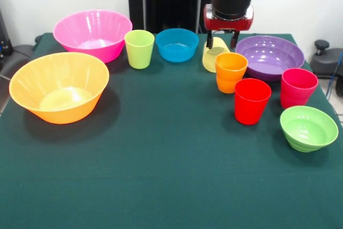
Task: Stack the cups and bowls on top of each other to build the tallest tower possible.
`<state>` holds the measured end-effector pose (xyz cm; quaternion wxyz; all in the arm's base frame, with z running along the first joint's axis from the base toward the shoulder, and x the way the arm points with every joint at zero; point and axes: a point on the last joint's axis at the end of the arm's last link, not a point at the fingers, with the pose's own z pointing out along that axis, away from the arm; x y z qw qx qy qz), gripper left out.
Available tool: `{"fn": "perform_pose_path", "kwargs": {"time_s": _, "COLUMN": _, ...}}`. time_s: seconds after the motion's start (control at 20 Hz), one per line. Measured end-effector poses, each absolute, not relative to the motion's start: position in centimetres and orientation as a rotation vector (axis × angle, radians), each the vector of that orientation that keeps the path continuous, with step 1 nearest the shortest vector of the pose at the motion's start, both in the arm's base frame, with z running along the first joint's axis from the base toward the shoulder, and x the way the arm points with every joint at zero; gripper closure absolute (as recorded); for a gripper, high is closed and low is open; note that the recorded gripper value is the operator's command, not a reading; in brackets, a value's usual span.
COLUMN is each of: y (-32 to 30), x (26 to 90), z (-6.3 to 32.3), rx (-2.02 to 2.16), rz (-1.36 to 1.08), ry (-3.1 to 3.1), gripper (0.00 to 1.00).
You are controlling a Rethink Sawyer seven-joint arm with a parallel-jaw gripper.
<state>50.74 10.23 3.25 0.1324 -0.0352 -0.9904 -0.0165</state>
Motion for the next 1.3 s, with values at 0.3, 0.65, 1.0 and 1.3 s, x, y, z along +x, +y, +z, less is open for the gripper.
{"fn": "perform_pose_path", "kwargs": {"time_s": 0.3, "y": 9.5, "x": 50.6, "z": 3.3, "rx": -0.116, "rz": -0.027, "ry": -2.872, "gripper": 0.00}}
{"fn": "perform_pose_path", "kwargs": {"time_s": 0.65, "y": 8.0, "x": 51.2, "z": 3.3, "rx": -0.147, "rz": 0.002, "ry": -2.882, "gripper": 0.00}}
{"fn": "perform_pose_path", "kwargs": {"time_s": 1.0, "y": 7.1, "x": 53.1, "z": 3.4, "rx": -0.161, "rz": 0.014, "ry": -2.916, "gripper": 0.00}}
{"fn": "perform_pose_path", "kwargs": {"time_s": 1.3, "y": 6.7, "x": 54.3, "z": 3.7, "rx": -0.166, "rz": 0.018, "ry": -2.938, "gripper": 0.00}}
